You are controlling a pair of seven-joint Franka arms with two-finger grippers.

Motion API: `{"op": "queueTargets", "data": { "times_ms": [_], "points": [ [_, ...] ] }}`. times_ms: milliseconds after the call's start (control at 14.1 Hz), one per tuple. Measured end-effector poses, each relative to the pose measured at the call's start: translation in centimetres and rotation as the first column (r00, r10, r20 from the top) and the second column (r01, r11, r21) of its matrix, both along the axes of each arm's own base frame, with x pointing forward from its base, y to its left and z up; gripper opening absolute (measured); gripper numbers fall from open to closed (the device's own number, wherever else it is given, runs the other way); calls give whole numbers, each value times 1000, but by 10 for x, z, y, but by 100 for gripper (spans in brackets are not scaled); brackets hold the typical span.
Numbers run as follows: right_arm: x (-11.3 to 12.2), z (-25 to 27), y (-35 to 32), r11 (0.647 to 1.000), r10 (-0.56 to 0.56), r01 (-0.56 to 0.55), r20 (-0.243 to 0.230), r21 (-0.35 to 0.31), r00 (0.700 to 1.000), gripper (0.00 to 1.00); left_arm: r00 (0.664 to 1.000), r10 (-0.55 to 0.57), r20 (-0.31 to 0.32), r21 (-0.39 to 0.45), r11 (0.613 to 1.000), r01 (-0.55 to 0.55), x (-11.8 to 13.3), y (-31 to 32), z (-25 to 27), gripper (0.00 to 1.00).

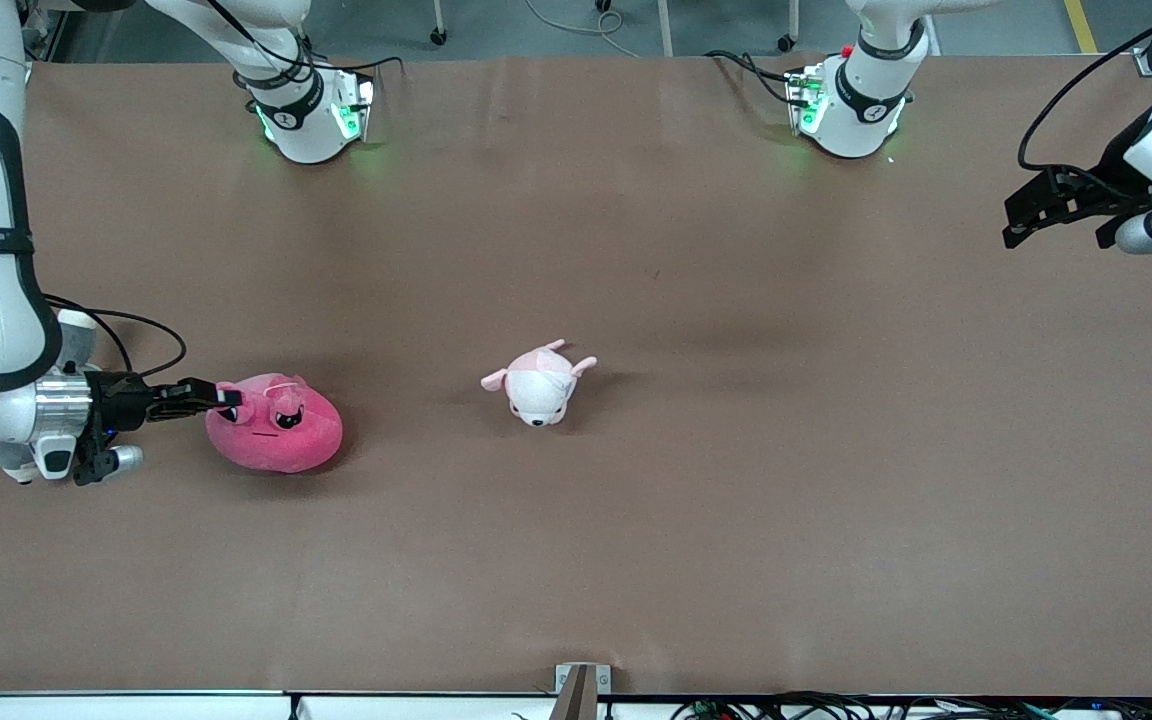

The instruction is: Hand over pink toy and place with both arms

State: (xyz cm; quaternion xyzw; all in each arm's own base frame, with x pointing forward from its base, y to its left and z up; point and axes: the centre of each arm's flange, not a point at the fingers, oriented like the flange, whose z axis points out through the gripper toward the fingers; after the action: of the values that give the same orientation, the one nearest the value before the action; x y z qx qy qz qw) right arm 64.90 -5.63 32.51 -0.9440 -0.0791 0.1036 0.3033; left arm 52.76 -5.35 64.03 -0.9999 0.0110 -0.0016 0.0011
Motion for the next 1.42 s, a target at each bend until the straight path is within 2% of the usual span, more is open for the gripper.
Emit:
{"op": "queueTargets", "data": {
  "times_ms": [283, 496, 638, 850, 1133, 1275, 1417],
  "points": [
    [1, -9, 0, 1000, 3, -3, -7, 2, 1000, 11, 1000, 0, 4, 0, 1000, 0, -1, 0, 2, 100],
    [8, -22, -7, 1000, 2, -1, 23, -30, 1000, 11, 1000, -8, 4, 1, 1000, 8, -2, -4, 2, 100],
    [14, -27, -12, 998, 1, 2, 52, -67, 999, 26, 1000, -12, 4, 1, 1000, 12, -2, -6, 2, 100],
    [22, -18, -15, 994, 15, -5, 86, -108, 996, 57, 1000, -12, 4, 1, 1000, 12, -2, -6, 2, 100],
    [35, 18, -22, 989, 4, 15, 130, -149, 991, 99, 1000, -14, 3, 1, 1000, 14, -2, -7, 2, 100],
    [39, 52, -26, 980, 15, 18, 167, -198, 986, 100, 1000, -18, 0, 2, 1000, 18, -3, -9, 2, 100],
    [37, 94, -30, 961, 23, 34, 201, -275, 979, 100, 1000, -21, 0, 2, 1000, 21, -3, -11, 2, 100]
  ]
}}
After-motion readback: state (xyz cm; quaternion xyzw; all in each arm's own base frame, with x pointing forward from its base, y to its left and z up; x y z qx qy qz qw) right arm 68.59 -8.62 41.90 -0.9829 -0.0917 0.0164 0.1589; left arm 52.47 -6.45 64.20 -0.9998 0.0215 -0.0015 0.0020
